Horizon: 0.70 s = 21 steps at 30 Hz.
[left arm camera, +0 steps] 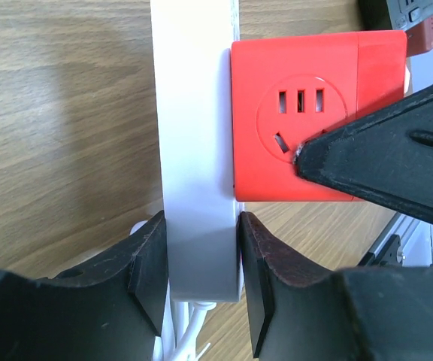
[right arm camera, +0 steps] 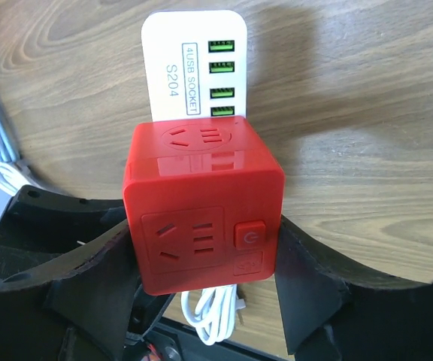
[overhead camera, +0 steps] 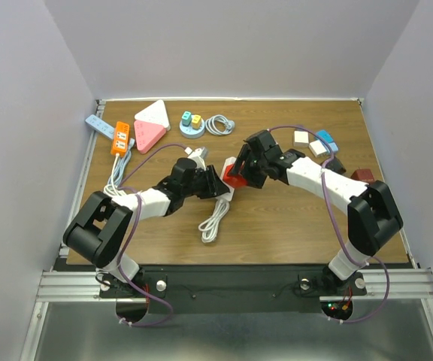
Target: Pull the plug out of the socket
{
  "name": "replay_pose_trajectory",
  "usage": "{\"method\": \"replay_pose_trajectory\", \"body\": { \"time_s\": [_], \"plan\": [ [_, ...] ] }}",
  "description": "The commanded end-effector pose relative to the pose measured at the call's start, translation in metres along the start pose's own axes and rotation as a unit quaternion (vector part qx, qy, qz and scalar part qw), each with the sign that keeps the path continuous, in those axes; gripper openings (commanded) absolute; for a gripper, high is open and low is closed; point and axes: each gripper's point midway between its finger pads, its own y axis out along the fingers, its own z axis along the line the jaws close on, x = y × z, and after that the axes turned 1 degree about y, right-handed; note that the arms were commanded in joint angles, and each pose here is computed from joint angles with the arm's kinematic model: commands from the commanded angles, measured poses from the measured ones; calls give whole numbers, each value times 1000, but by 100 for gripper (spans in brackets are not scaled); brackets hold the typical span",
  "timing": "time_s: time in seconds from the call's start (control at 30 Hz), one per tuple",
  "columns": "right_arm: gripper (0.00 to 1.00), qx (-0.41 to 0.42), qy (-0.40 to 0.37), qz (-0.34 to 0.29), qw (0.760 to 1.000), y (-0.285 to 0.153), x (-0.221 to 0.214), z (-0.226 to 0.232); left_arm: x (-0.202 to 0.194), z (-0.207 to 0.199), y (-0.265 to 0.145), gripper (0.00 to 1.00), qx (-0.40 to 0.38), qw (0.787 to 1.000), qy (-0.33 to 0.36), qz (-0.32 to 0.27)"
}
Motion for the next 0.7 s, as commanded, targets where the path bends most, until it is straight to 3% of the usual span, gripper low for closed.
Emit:
{"method": "replay_pose_trajectory", "body": {
  "time_s": [0.0, 0.23, 0.37, 0.43, 0.5, 0.6, 0.67],
  "plan": [
    [0, 76, 9, -46, 996, -16, 27, 33, 12, -39, -11, 0, -74, 997, 25, -23],
    [0, 117, 27, -42, 992, -54, 31, 46, -4, -10, -4, 0, -29, 1000, 6, -9],
    [1, 104, 15, -30, 994, -41, 24, 35, 4, -34, -7, 0, -84, 996, -1, -13],
    [18, 100, 10, -27, 995, -35, 22, 32, 14, -48, -10, 0, -102, 995, 0, -24],
    [48, 107, 2, -33, 994, -33, 25, 34, 25, -64, -13, 0, -122, 992, 6, -33],
    [69, 122, -7, -38, 992, -34, 29, 45, 29, -71, -14, 0, -132, 991, 9, -34],
    [74, 129, -8, -43, 991, -37, 33, 50, 28, -70, -14, 0, -131, 991, 8, -33]
  ]
}}
